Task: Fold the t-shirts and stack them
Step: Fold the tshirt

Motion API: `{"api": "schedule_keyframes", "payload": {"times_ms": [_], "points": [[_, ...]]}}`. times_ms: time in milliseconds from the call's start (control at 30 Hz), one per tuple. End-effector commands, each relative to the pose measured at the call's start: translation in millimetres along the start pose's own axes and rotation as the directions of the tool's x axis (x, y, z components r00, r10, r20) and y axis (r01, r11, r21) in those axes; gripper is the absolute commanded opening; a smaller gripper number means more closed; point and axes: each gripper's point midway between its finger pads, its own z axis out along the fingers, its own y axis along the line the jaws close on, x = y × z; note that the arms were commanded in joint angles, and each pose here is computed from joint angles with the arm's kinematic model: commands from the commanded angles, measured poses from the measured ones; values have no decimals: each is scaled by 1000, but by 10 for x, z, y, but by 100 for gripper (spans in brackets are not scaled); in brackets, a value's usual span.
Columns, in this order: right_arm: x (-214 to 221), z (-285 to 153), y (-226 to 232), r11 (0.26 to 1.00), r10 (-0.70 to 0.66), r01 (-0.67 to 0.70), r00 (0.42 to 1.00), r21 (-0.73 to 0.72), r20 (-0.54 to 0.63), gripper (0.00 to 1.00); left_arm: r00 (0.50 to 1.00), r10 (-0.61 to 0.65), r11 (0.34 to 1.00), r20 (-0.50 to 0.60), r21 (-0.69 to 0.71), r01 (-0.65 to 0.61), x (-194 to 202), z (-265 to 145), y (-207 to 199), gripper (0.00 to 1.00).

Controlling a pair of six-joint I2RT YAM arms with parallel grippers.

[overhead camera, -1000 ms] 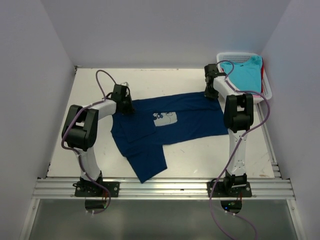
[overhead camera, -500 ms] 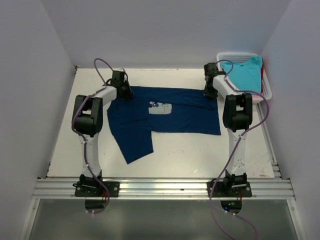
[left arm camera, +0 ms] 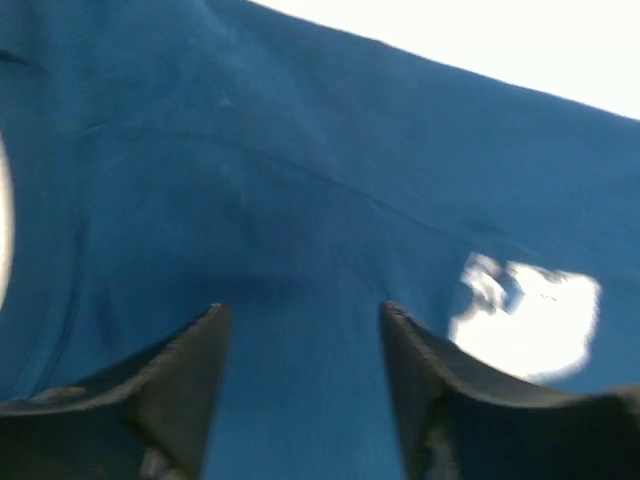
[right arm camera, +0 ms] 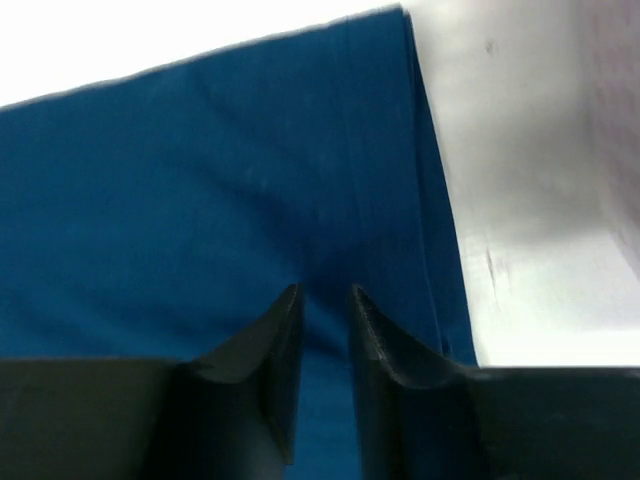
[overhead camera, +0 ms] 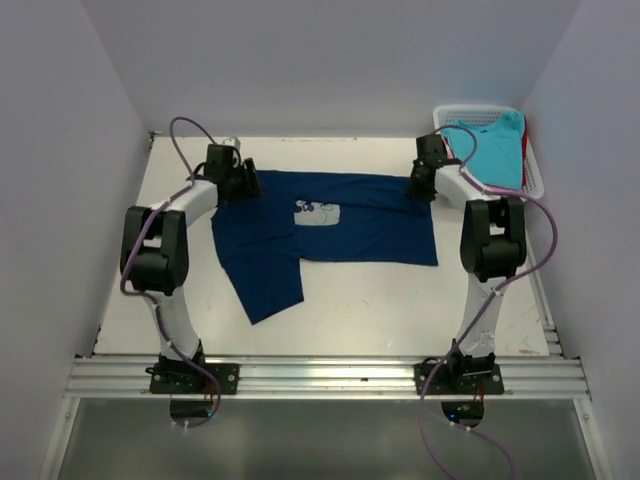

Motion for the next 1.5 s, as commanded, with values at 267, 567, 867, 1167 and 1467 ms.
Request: {"api": "schedule_keyframes", "payload": {"times_ms": [267,567,867,1167,1467], "points": [[23,-1569,-14,985,27,13,972,-170,232,54,985,71,994,-156,-76,-84,1014,-1763,-182,84],[578,-1904,-42,981,-21,53,985,-186,170,56,954,-95,982,-283,-184,44,1958,-2272,-2,84],[814,-1998,-31,970,-41,77,986,-229,161,57,927,-257,940,-273,-295,174,2302,-2323,215,81],[938,-2000,-137,973,-57,90,986,-213,158,57,900,-289,927,-327,-332,178,2747,-1999,216,67],[896,-2035,-178,976,-58,94,982,-195,180,57,901,-284,922,-328,-353,163,2827,-1841,198,56]]}}
